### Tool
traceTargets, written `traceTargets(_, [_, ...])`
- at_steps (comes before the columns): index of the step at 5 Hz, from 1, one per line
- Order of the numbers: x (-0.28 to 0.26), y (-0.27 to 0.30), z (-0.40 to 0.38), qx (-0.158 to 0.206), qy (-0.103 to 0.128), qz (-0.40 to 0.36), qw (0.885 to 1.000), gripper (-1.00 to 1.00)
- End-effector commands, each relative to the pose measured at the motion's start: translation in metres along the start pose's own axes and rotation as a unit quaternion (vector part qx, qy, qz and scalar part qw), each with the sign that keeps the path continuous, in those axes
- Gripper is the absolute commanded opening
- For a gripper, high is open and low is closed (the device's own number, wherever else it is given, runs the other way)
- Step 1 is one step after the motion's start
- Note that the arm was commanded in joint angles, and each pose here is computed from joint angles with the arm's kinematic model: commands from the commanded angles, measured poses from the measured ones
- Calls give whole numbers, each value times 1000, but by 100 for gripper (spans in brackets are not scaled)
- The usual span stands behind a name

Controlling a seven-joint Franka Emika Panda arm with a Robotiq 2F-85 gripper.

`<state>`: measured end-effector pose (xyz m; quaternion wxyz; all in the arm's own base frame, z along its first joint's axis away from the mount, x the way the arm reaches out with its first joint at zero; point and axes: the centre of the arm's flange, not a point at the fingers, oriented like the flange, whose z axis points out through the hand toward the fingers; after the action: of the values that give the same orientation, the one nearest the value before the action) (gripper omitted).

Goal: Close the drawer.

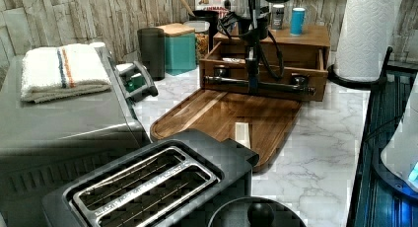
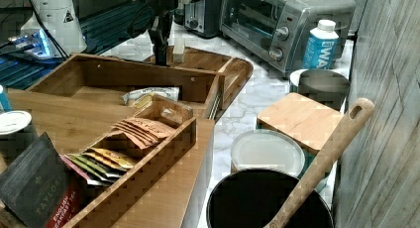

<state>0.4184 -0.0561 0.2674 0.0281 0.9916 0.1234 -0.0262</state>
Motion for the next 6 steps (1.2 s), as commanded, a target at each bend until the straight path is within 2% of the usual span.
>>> traceTargets(1, [13, 126, -33, -9, 43, 1, 999, -100])
traceTargets(2, [16, 188, -32, 31, 38, 12, 999, -100])
traceTargets(3, [12, 246, -31, 19, 67, 7, 998, -100])
traceTargets(4, [12, 296, -48, -6, 58, -20, 998, -100])
traceTargets(5, [-2, 336, -54, -49, 85, -52, 994, -100])
traceTargets(6, [-1, 345, -52, -92, 77, -39, 992, -100])
